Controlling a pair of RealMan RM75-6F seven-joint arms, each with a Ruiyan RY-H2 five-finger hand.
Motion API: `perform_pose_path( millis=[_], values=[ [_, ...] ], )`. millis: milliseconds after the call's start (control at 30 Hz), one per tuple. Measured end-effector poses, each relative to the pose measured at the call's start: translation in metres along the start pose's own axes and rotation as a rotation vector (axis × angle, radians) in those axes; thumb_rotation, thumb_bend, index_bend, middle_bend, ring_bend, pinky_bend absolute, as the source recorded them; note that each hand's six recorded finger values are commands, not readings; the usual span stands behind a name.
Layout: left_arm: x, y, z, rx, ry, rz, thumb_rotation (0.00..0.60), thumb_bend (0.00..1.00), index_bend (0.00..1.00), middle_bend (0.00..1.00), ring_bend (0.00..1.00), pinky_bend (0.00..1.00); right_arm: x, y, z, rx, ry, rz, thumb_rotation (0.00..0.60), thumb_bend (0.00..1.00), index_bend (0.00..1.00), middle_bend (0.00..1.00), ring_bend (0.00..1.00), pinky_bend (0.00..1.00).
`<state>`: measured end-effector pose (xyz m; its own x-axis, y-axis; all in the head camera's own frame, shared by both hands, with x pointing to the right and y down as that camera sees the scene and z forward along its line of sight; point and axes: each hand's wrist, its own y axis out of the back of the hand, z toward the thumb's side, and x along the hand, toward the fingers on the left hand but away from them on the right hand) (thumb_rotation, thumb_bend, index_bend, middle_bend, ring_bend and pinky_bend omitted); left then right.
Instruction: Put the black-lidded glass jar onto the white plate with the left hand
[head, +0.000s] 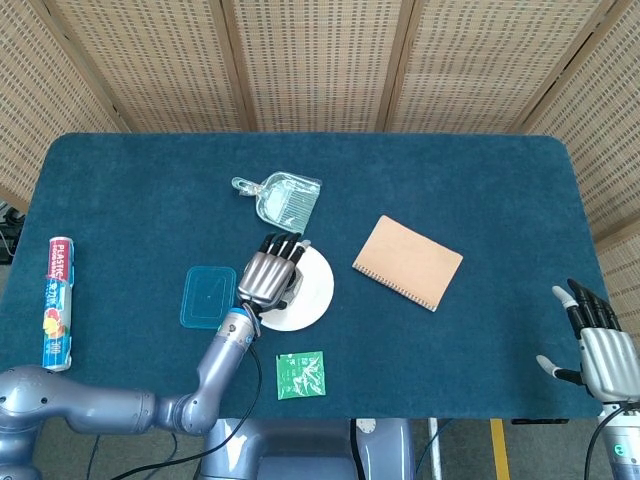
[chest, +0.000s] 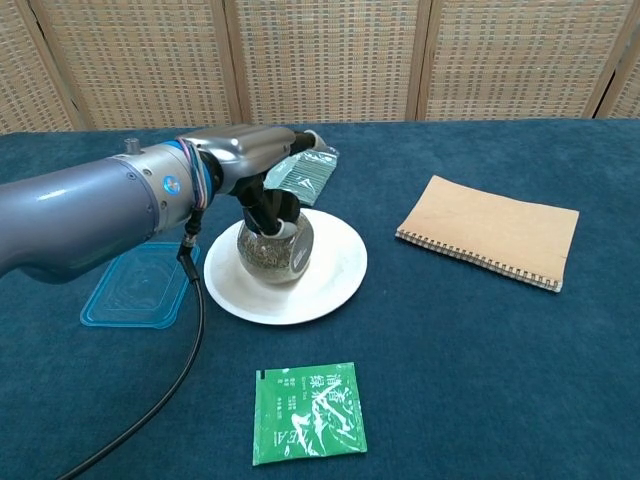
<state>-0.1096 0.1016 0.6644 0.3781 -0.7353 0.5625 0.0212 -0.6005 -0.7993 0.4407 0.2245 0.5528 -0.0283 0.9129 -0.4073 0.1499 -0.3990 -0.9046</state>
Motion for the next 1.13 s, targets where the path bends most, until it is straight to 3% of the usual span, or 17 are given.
perform_pose_path(
  millis=[267,400,567,833,1133],
  values=[
    [-0.015,0.025,-0.009,-0.048,-0.033,0.087,0.6,0.3,0.0,0.0,0.0,0.0,0.001,-0.001,0.001,0.01,0.004,0.0,0.6,0.03,0.09,0.0,0.0,0.08],
    [-0.036,0.035,-0.026,-0.064,-0.019,0.132,0.6,0.3,0.0,0.0,0.0,0.0,0.001,-0.002,0.003,0.019,0.008,-0.003,0.6,0.03,0.09,0.0,0.0,0.08],
    [-0.081,0.037,-0.072,-0.055,0.061,0.174,0.6,0.3,0.0,0.0,0.0,0.0,0.002,-0.003,0.005,0.029,0.01,-0.005,0.6,0.03,0.09,0.0,0.0,0.08],
    [-0.159,0.026,-0.143,0.04,0.213,0.191,0.6,0.3,0.0,0.0,0.0,0.0,0.004,-0.003,0.008,0.045,0.015,-0.017,0.6,0.03,0.09,0.0,0.0,0.08],
    [-0.228,0.012,-0.182,0.068,0.322,0.183,0.6,0.3,0.0,0.0,0.0,0.0,0.006,0.0,0.01,0.061,0.023,-0.041,0.6,0.03,0.09,0.0,0.0,0.08]
  ],
)
